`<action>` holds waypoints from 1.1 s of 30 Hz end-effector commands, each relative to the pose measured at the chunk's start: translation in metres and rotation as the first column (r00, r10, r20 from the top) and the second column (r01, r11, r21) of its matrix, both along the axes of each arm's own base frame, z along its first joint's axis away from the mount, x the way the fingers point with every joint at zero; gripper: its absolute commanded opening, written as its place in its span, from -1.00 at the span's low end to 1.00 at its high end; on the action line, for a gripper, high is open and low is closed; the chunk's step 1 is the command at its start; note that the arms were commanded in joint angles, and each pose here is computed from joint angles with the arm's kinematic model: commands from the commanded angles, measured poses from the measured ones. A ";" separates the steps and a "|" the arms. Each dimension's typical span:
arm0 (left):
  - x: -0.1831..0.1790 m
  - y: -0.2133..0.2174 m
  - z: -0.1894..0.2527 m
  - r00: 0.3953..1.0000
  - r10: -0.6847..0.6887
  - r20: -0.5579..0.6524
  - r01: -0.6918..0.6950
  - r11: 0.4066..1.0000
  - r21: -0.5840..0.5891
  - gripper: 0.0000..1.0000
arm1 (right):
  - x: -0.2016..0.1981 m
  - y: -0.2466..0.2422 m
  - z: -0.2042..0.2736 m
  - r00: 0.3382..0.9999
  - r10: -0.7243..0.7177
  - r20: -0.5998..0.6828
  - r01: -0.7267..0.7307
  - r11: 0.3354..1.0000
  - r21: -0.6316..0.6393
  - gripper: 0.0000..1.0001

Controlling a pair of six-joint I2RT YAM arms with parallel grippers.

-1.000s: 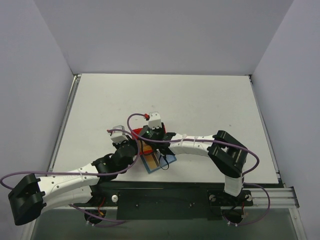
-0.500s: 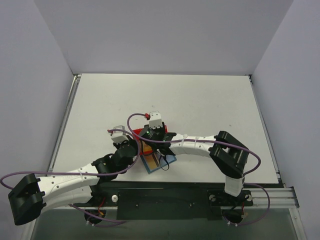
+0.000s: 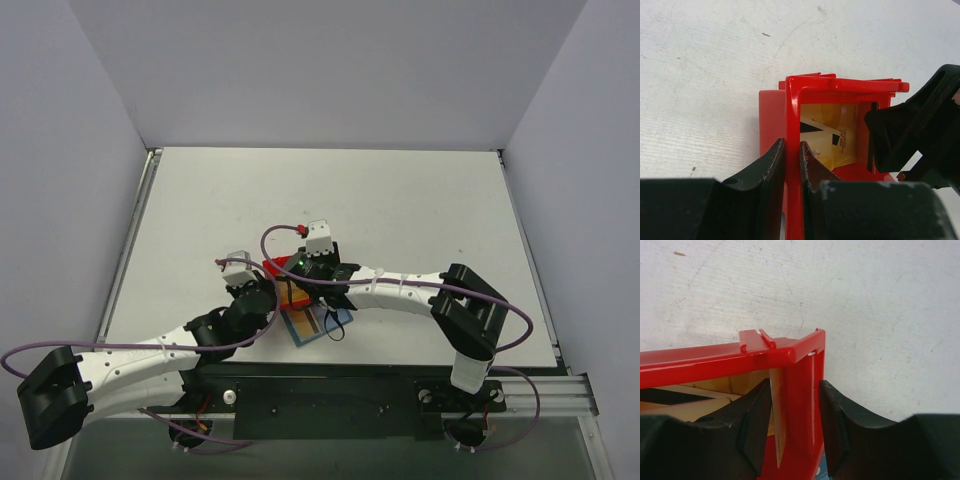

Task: Put the credit cards into the card holder
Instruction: Pick up the credit card from the storage box.

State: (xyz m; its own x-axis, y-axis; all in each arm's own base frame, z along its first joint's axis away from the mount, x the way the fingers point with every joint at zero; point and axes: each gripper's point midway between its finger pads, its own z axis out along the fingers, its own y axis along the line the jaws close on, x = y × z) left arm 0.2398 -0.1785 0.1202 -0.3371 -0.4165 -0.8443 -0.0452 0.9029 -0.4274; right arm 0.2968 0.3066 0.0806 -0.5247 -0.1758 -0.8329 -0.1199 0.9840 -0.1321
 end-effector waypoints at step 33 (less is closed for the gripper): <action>0.009 -0.008 0.022 0.999 0.030 0.045 -0.027 0.998 -0.061 -1.00 | -0.008 0.005 0.006 0.993 0.104 -0.057 -0.098 0.990 0.101 -1.00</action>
